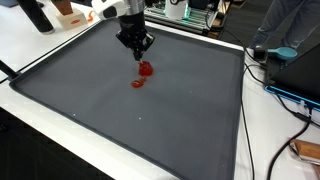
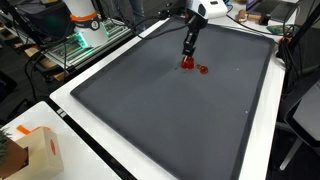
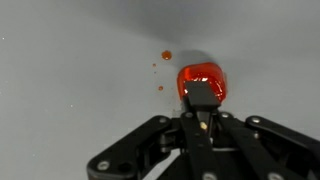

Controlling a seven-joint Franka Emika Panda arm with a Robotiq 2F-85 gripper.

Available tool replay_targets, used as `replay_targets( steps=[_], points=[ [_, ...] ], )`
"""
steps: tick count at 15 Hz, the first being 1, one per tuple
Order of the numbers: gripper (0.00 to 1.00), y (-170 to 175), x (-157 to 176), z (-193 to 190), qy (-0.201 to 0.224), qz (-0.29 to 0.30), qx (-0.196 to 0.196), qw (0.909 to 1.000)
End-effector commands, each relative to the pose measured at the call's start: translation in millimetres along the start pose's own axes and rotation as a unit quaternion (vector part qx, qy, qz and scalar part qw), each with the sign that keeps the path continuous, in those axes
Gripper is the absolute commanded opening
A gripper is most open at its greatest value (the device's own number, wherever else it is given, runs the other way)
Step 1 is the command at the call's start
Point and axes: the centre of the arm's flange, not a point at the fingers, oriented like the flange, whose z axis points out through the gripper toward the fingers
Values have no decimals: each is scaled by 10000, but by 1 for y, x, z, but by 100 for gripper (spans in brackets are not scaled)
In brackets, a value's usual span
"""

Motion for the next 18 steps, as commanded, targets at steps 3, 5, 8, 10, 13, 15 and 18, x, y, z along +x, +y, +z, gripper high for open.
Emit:
replay_targets(
  steps=[3,5,8,10,13,15,18],
  points=[
    [3,-1,5,13,-217,30,-104,9997],
    [3,-2,5,11,-220,20,-32,9998],
    [3,-1,3,4,-186,-9,67,9998],
    [3,0,2,1,-143,-5,136,9998],
    [3,3,0,-4,-82,-6,242,9997],
    [3,4,-1,-6,-69,-11,298,9995],
    [3,4,-2,-10,-32,-42,366,9993]
  ],
)
